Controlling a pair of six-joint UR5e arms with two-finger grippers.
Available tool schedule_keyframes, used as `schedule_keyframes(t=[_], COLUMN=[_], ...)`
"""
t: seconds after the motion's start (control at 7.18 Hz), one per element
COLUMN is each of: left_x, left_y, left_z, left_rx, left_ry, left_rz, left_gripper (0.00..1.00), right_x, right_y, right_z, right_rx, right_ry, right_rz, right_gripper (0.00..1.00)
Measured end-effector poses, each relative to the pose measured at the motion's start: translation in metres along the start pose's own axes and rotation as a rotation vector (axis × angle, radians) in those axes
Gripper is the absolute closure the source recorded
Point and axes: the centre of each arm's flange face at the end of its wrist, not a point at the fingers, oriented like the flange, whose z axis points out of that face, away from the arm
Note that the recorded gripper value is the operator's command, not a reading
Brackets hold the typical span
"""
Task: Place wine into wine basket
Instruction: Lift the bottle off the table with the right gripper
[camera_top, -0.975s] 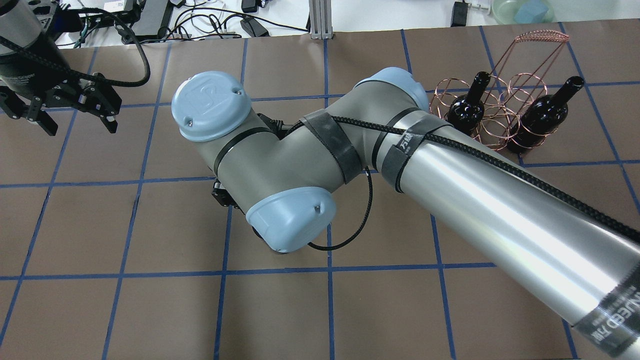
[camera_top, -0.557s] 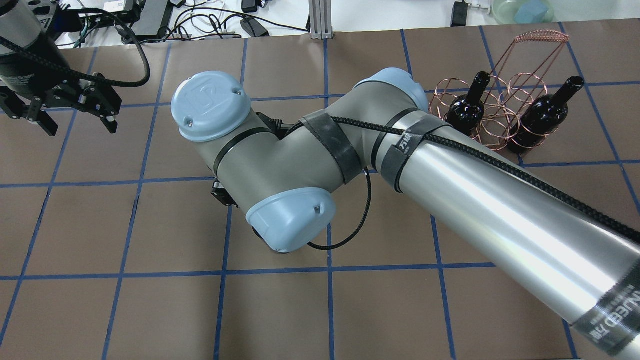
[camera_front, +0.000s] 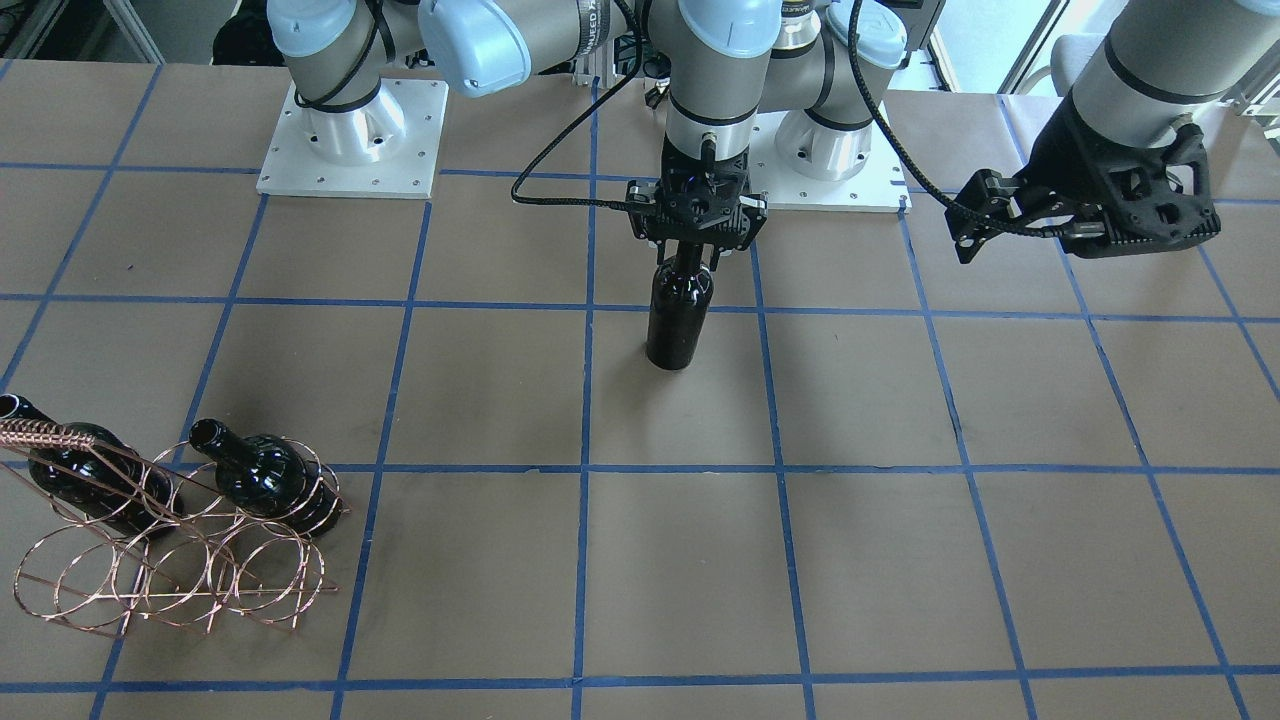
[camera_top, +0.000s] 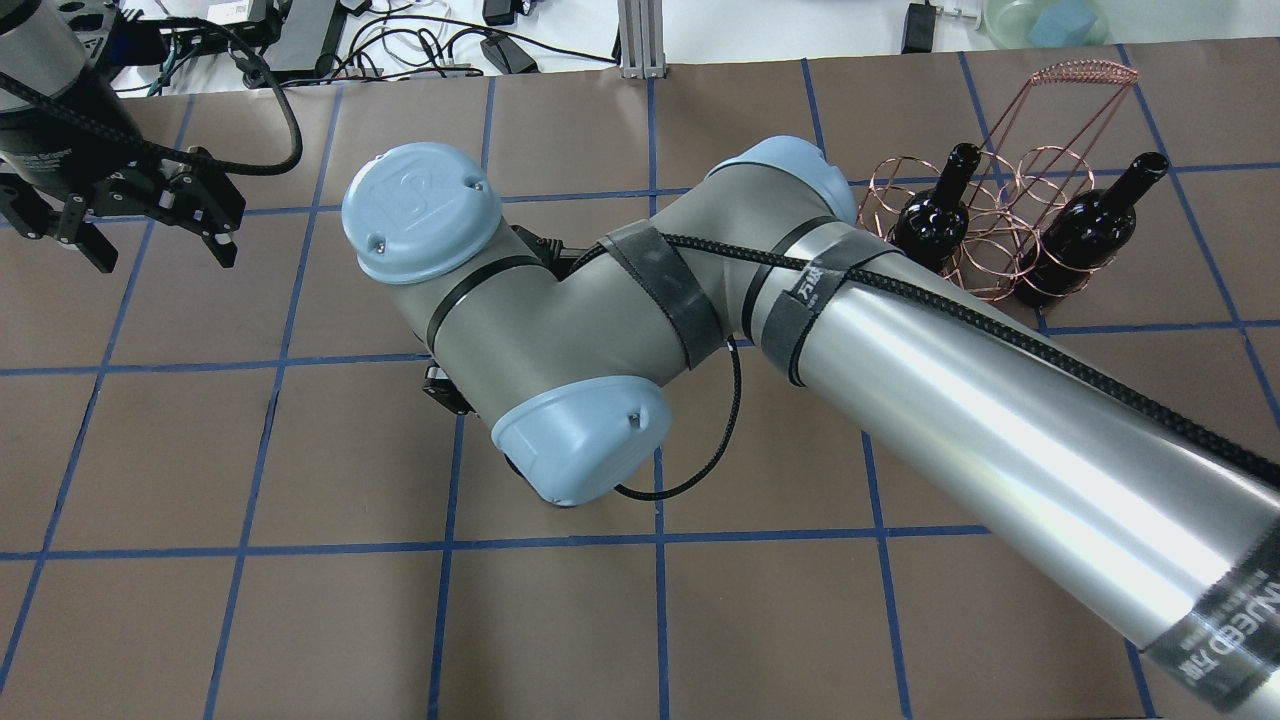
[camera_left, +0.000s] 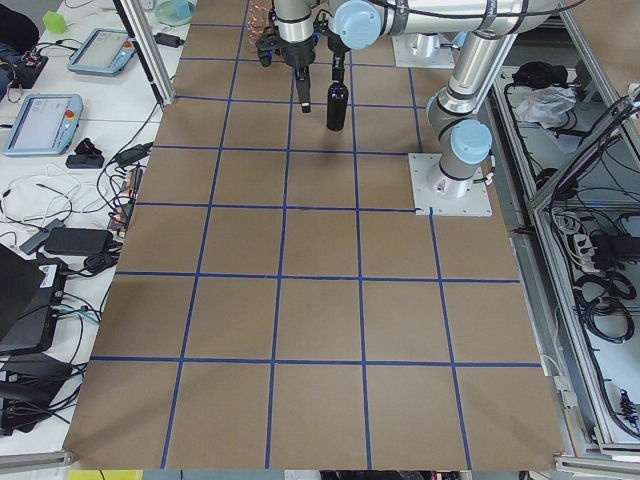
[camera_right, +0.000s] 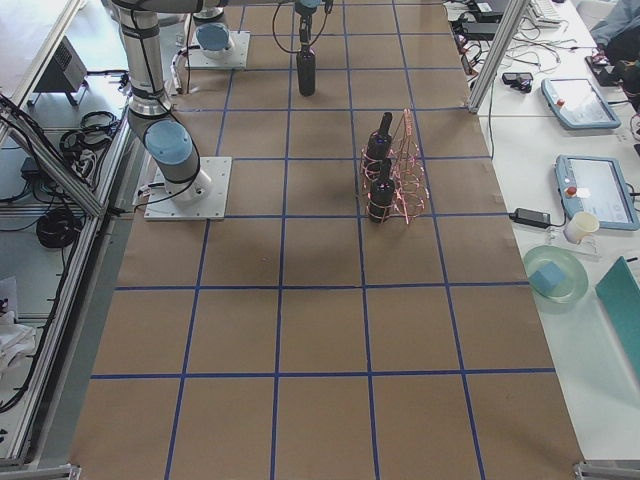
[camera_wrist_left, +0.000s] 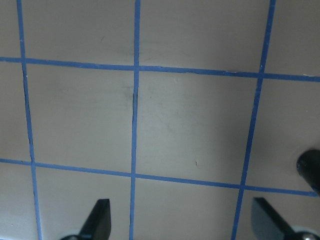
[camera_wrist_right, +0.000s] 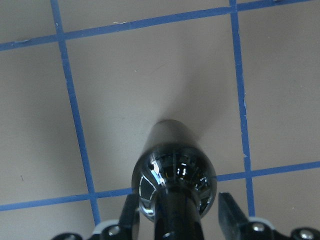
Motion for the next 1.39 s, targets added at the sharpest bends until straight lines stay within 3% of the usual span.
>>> schedule_keyframes(t=[0.98,1.39], left_x=[0.0,0.0], left_y=[0.0,0.001], left_z=[0.0,0.001], left_rx=[-0.001,-0.002], left_ry=[0.001,0.001], left_rz=[0.0,0.0], left_gripper=[0.0,0.0], right_x=[-0.002,0.001], right_y=[0.004,0.001], right_z=[0.0,-0.011], right_rx=[-0.026,-0.01], right_ry=[-0.018,-0.032], right_rz=[-0.012,-0.01], right_gripper=[0.82,0.89])
